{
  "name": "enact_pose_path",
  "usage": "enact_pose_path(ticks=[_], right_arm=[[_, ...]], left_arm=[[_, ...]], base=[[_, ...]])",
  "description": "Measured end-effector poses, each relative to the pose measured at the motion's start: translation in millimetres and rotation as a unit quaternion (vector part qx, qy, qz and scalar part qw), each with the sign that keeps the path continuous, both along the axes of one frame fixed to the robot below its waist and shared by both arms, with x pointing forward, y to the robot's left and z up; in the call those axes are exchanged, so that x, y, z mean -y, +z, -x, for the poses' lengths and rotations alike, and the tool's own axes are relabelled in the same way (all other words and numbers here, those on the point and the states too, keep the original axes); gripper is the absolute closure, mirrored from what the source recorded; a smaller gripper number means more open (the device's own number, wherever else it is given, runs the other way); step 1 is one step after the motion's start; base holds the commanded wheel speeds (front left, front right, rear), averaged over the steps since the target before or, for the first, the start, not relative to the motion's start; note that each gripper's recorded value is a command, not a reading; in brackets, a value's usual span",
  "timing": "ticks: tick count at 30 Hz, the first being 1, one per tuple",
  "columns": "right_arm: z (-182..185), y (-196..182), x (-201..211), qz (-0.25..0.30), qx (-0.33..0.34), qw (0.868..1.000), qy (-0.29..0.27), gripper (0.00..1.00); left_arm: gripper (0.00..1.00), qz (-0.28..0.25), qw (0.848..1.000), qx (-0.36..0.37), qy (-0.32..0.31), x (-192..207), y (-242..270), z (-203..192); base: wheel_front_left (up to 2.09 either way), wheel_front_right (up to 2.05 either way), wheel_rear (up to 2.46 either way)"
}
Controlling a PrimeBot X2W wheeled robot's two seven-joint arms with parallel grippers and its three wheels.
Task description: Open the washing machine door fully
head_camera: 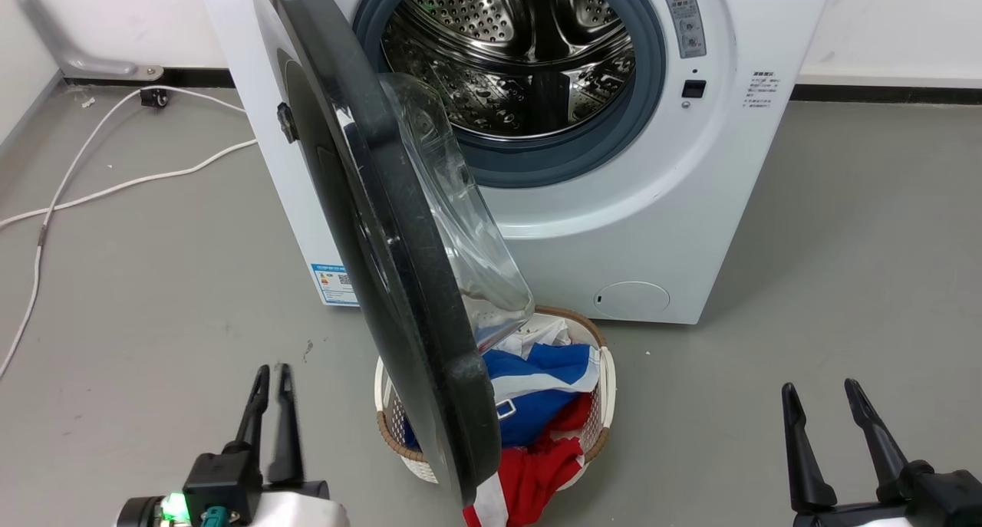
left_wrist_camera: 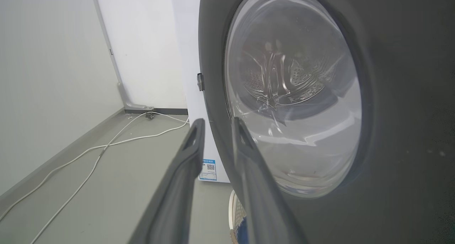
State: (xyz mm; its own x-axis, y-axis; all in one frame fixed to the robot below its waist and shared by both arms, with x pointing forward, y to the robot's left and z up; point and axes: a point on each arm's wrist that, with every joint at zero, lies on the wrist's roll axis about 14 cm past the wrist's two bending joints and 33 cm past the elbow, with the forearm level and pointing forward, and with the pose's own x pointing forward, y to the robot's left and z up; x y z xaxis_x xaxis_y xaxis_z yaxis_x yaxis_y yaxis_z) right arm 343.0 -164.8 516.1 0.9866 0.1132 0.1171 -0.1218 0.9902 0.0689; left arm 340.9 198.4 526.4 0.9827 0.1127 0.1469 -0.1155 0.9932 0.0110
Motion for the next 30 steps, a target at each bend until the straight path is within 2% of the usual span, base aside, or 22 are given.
enact_pose_path(ticks=[4, 7, 14, 21, 30], right_arm=[[1, 1, 0, 0.0, 0.001, 1.0, 0.0, 0.0], [0, 1, -1, 0.003, 0.002, 1.0, 0.001, 0.0], [0, 3, -3, 0.002, 0.005, 1.0, 0.004, 0.0], [1, 3, -6, 0.0, 0.005, 1.0, 0.008, 0.0], [1, 2, -8, 0.0, 0.003, 1.0, 0.01, 0.0]], left_arm=[[1.0, -0.007, 1.0, 0.02, 0.01, -7, 13, -2], [1.0, -0.018, 0.997, 0.067, 0.016, -11, 44, -7], [1.0, -0.055, 0.975, 0.216, 0.002, 2, 140, -3], [1.0, -0.075, 0.94, 0.321, -0.081, 56, 202, 17], [1.0, -0.077, 0.91, 0.35, -0.21, 128, 213, 38]], base=[[0.0, 0.0, 0.0], [0.0, 0.0, 0.0], [0.0, 0.0, 0.0], [0.0, 0.0, 0.0], [0.0, 0.0, 0.0]])
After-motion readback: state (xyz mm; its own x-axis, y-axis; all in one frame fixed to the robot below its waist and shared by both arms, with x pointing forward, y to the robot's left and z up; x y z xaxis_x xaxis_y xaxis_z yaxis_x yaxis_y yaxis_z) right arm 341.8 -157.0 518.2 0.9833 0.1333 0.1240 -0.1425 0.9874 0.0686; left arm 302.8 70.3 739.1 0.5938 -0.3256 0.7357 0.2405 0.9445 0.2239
